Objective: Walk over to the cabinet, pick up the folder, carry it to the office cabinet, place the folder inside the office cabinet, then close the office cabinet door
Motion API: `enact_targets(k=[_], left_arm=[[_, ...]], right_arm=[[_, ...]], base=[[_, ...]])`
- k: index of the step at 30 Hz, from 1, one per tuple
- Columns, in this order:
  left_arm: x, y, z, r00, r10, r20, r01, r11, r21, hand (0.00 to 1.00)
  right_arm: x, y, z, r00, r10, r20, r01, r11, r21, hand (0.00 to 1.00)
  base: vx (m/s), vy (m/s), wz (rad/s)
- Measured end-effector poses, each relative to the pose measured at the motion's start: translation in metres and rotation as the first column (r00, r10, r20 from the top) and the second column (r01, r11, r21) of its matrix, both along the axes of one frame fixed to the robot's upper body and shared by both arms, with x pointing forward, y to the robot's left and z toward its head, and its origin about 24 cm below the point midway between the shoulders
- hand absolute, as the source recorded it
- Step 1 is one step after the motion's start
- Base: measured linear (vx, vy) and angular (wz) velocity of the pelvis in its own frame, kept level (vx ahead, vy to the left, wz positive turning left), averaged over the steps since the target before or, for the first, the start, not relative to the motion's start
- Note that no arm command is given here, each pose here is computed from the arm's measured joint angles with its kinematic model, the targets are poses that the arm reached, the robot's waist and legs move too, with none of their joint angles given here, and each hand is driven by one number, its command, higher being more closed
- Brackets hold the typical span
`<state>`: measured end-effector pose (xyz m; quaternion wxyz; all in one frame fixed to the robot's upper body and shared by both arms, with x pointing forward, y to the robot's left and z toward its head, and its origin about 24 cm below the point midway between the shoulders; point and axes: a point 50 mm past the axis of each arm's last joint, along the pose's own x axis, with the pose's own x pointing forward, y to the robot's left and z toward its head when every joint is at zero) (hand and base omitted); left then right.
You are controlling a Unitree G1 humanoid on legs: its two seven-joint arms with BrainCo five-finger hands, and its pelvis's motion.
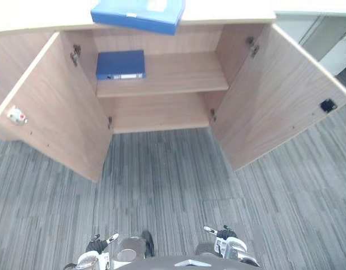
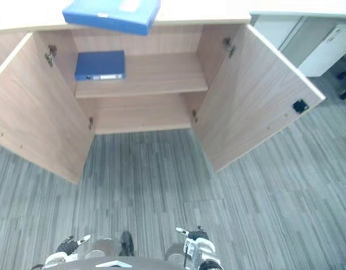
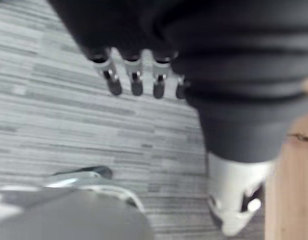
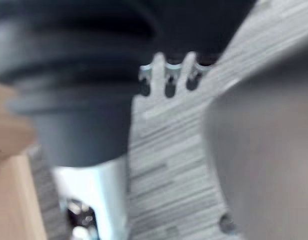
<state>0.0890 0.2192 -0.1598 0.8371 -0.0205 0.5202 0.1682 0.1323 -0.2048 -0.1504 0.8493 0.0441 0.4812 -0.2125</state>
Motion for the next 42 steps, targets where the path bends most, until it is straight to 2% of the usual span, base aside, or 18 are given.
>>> enact_targets(k=[5, 8, 13, 18, 26, 30, 35, 40, 42], left_arm=[[0.017, -0.011, 0.002, 0.999, -0.015, 0.042, 0.016, 1.000, -0.023, 0.00], [0.017, -0.016, 0.001, 0.999, -0.014, 0.044, 0.016, 0.999, -0.038, 0.00], [0.018, -0.041, -0.002, 0.998, 0.034, 0.051, -0.028, 0.993, -0.112, 0.00], [0.024, -0.030, 0.003, 0.989, 0.108, 0.099, -0.098, 0.990, -0.099, 0.00], [0.027, -0.033, 0.005, 0.986, 0.114, 0.124, -0.102, 0.989, -0.103, 0.00], [0.023, -0.022, 0.005, 0.988, 0.110, 0.110, -0.102, 0.992, -0.075, 0.00], [0.020, -0.026, 0.002, 0.996, 0.045, 0.075, -0.040, 0.997, -0.072, 0.00], [0.018, -0.022, 0.002, 0.996, 0.045, 0.074, -0.040, 0.997, -0.060, 0.00], [0.011, -0.039, -0.003, 0.997, 0.063, 0.039, -0.058, 0.993, -0.107, 0.00]], right_arm=[[0.013, 0.000, 0.007, 0.998, 0.008, 0.058, -0.007, 1.000, -0.012, 0.00], [0.008, 0.002, 0.004, 0.999, 0.005, 0.046, -0.005, 1.000, -0.006, 0.00], [0.011, -0.010, 0.008, 0.997, -0.023, 0.068, 0.025, 0.999, -0.025, 0.00], [0.001, -0.005, 0.004, 0.999, 0.025, 0.029, -0.024, 0.999, -0.028, 0.00], [-0.005, -0.001, 0.001, 1.000, 0.020, 0.005, -0.020, 1.000, -0.015, 0.00], [-0.018, 0.010, -0.005, 1.000, 0.002, -0.023, -0.002, 1.000, 0.019, 0.00], [-0.004, 0.010, 0.001, 0.998, 0.055, 0.018, -0.055, 0.998, -0.012, 0.00], [-0.008, 0.013, 0.000, 0.998, 0.057, 0.008, -0.057, 0.998, -0.005, 0.00], [-0.010, 0.002, 0.000, 0.998, 0.056, -0.009, -0.057, 0.998, -0.030, 0.00]], base=[[0.38, -0.010, 0.29], [0.44, -0.145, 0.49], [0.39, -0.193, 0.08], [0.33, -0.147, 0.09], [0.32, 0.108, -0.66], [0.42, 0.252, -0.72], [0.30, 0.110, -0.23], [0.27, -0.108, 0.44], [0.29, -0.173, 0.10]])
